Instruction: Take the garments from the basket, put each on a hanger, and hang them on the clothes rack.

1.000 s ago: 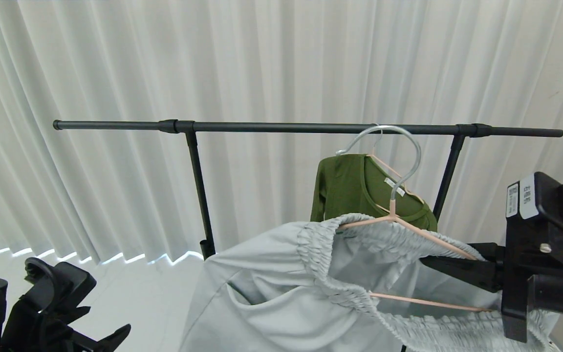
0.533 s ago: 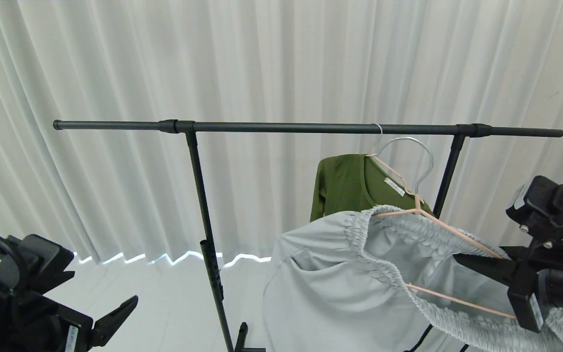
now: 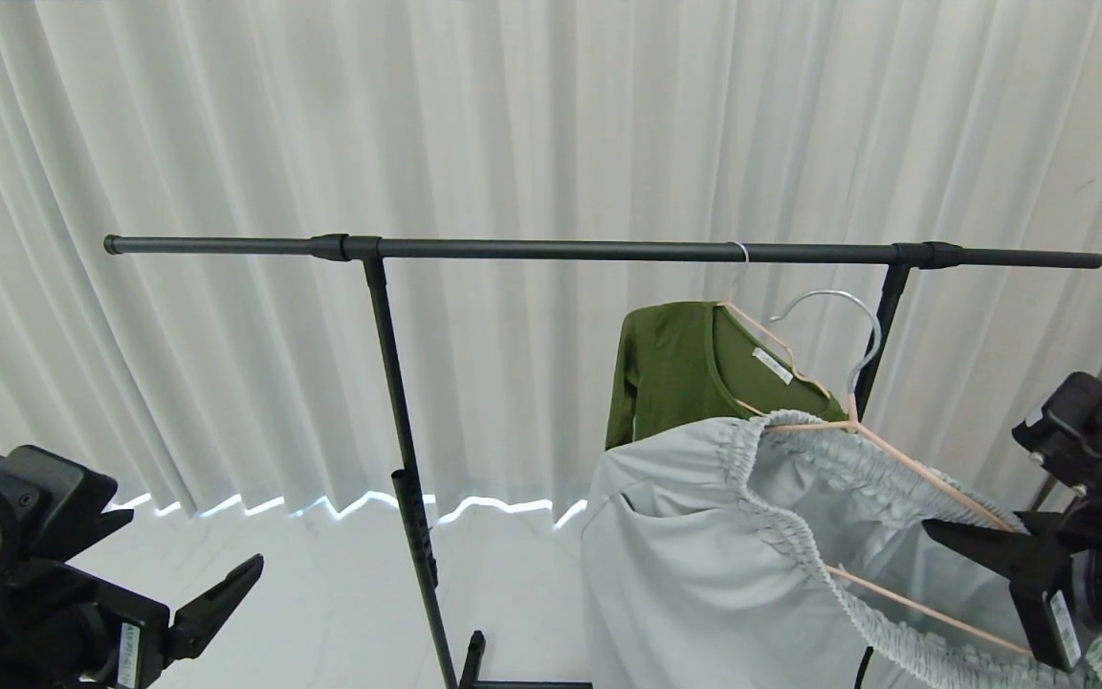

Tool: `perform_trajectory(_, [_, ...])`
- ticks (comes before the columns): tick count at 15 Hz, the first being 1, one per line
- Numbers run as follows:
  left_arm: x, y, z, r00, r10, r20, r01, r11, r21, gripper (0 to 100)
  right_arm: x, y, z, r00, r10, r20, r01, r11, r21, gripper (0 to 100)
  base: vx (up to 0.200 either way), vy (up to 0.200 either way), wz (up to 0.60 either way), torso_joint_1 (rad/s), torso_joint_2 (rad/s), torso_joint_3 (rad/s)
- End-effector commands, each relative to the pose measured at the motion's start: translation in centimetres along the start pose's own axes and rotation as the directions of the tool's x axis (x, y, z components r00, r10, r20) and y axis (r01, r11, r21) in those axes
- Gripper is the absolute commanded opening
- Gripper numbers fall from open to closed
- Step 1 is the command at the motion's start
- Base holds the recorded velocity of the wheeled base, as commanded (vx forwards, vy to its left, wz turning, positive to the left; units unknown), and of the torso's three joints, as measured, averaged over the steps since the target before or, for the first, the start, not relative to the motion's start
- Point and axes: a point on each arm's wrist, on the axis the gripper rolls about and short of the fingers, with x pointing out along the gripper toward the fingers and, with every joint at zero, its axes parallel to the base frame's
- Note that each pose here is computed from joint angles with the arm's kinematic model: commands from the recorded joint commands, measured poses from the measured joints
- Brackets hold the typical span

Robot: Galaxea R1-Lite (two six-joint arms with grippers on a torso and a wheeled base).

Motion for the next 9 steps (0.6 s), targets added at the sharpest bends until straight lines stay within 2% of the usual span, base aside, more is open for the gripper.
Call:
perform_trajectory(1, [-0.2, -0.1, -0.3, 1.0, 0.002, 0.004, -0.002, 1.0, 0.0, 100, 0.3, -0.1, 0.0, 1.0, -0.008, -0.014, 0.008, 1.0, 0.025, 0, 0.0, 0.0, 0.0, 0.0, 0.0, 0.0])
perform_trajectory(6, [-0.6, -0.2, -0.5, 1.0, 0.005, 0.015, -0.005, 1.0, 0.001, 100, 2.6, 0.2, -0.1, 0.996, -0.004, -0.091, 0.023, 0.977, 0.21, 0, 0.0, 0.0, 0.0, 0.0, 0.0, 0.0])
perform_trajectory(7, [-0.6, -0.1, -0.5, 1.0, 0.006, 0.017, -0.006, 1.0, 0.003, 100, 2.7, 0.2, -0.1, 0.996, -0.003, -0.094, 0.024, 0.976, 0.216, 0, 0.0, 0.0, 0.0, 0.0, 0.0, 0.0])
perform_trajectory(8, [-0.6, -0.2, -0.6, 1.0, 0.004, 0.011, -0.004, 1.0, 0.003, 100, 3.6, 0.3, 0.4, 0.994, -0.003, -0.109, 0.034, 0.959, 0.282, 0, 0.0, 0.0, 0.0, 0.0, 0.0, 0.0])
perform_trajectory(9, [-0.6, -0.2, -0.7, 1.0, 0.003, 0.008, -0.003, 1.0, 0.006, 100, 4.1, 0.3, 0.9, 0.994, -0.007, -0.106, 0.04, 0.948, 0.314, 0, 0.0, 0.0, 0.0, 0.0, 0.0, 0.0])
